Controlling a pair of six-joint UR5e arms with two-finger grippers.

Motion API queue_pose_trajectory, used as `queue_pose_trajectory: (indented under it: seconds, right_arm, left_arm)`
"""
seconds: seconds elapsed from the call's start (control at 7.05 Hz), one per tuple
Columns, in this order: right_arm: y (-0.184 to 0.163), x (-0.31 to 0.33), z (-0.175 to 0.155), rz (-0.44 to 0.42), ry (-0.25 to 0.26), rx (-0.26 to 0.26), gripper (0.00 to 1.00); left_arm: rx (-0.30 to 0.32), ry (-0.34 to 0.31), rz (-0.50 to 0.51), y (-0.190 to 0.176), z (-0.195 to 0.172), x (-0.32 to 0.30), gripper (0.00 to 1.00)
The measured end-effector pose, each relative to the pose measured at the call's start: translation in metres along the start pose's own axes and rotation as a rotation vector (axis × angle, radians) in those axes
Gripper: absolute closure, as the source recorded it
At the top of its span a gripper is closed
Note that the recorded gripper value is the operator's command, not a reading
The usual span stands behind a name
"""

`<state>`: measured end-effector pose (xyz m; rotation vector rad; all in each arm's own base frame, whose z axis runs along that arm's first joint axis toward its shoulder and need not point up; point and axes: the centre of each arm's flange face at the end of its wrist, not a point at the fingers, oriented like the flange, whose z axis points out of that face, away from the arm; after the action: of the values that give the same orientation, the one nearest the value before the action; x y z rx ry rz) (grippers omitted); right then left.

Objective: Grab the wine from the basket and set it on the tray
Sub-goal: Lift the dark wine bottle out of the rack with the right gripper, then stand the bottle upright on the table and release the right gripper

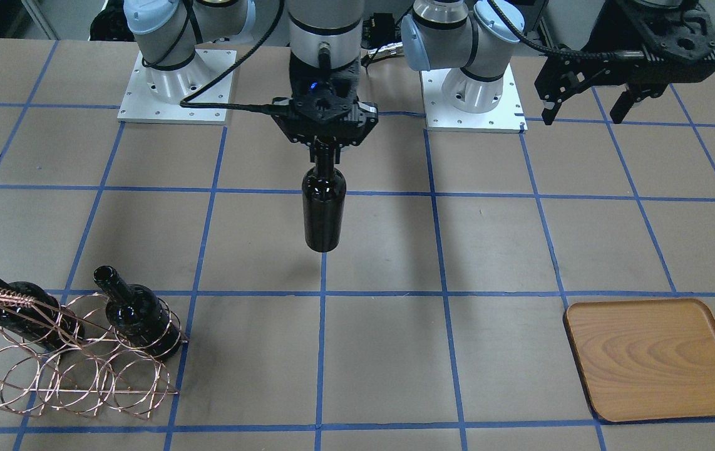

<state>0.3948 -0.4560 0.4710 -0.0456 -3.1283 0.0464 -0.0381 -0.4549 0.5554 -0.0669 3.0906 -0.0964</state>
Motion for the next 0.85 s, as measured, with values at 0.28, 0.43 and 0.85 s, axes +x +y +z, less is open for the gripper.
queue_pose_trajectory:
  seconds: [0.28,0.43,0.85]
  right_arm:
    - [0.009,-0.050,0.013,0.013,-0.004,0.004,1.00]
    - [0.012,-0.064,0.019,0.019,-0.002,0.001,1.00]
    - [0.012,-0.089,0.044,0.009,-0.003,-0.002,0.91]
  left_arm:
    - [-0.013,-0.036,-0.041,0.002,-0.001,-0.027,0.00]
    - [-0.024,-0.044,-0.050,0.004,-0.001,-0.032,0.00]
    - [-0.035,-0.051,-0.069,0.008,-0.001,-0.038,0.00]
